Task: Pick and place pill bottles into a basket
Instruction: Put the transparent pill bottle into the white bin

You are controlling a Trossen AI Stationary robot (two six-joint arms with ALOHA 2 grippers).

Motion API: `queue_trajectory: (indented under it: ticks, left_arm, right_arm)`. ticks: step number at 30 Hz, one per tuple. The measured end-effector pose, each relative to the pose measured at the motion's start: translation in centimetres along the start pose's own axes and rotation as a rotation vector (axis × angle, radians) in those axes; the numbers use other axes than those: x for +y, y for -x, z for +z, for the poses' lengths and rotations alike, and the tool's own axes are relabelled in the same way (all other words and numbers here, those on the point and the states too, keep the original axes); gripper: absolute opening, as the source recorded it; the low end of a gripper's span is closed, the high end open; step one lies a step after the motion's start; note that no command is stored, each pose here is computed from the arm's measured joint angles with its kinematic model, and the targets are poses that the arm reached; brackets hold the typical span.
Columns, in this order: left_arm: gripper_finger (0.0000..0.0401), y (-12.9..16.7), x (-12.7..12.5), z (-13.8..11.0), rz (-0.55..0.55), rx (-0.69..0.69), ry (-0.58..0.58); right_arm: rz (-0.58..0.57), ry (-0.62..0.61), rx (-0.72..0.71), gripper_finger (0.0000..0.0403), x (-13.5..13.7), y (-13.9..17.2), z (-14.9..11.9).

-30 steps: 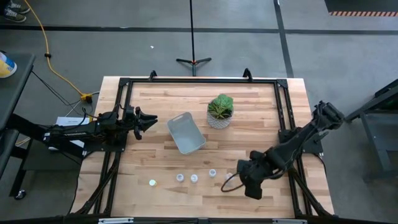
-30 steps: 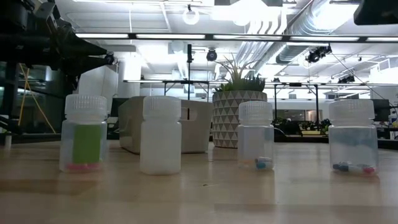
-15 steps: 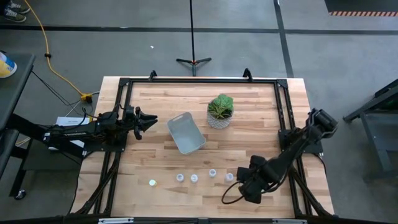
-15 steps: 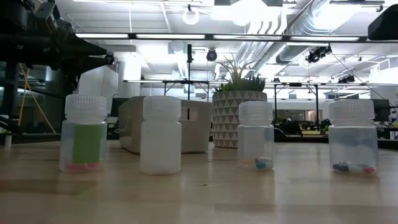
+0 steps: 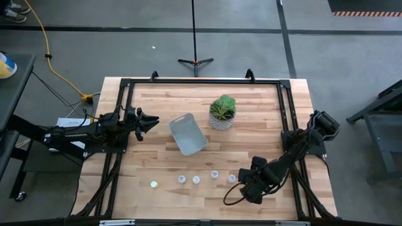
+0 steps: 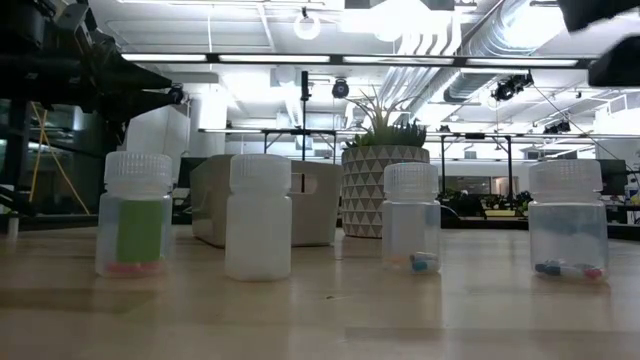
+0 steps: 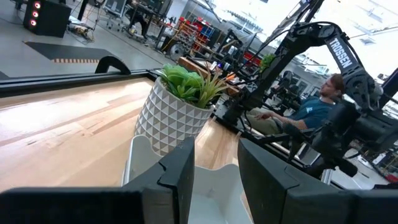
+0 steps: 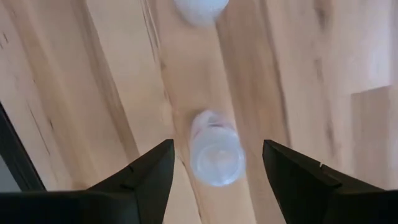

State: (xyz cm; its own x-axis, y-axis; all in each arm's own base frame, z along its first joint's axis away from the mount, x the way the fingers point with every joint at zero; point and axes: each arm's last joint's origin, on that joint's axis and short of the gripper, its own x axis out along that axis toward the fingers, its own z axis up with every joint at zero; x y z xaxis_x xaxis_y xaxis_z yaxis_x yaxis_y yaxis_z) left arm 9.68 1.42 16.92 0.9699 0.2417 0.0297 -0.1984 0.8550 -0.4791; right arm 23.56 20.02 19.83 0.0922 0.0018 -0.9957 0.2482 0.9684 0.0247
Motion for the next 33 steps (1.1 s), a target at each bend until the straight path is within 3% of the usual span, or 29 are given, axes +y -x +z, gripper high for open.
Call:
queue_trajectory:
  ticks: [27, 33]
  left_arm:
    - [0.0156, 0.0, 0.0, 0.0, 0.0, 0.0, -0.024]
    - [0.0156, 0.0, 0.0, 0.0, 0.0, 0.0, -0.025]
  right_arm:
    - [-0.032, 0.041, -0.059, 0.0236, 0.6, -0.5, -1.3]
    - [-0.065, 0.046, -0.034, 0.0236, 1.0, -1.9, -1.1]
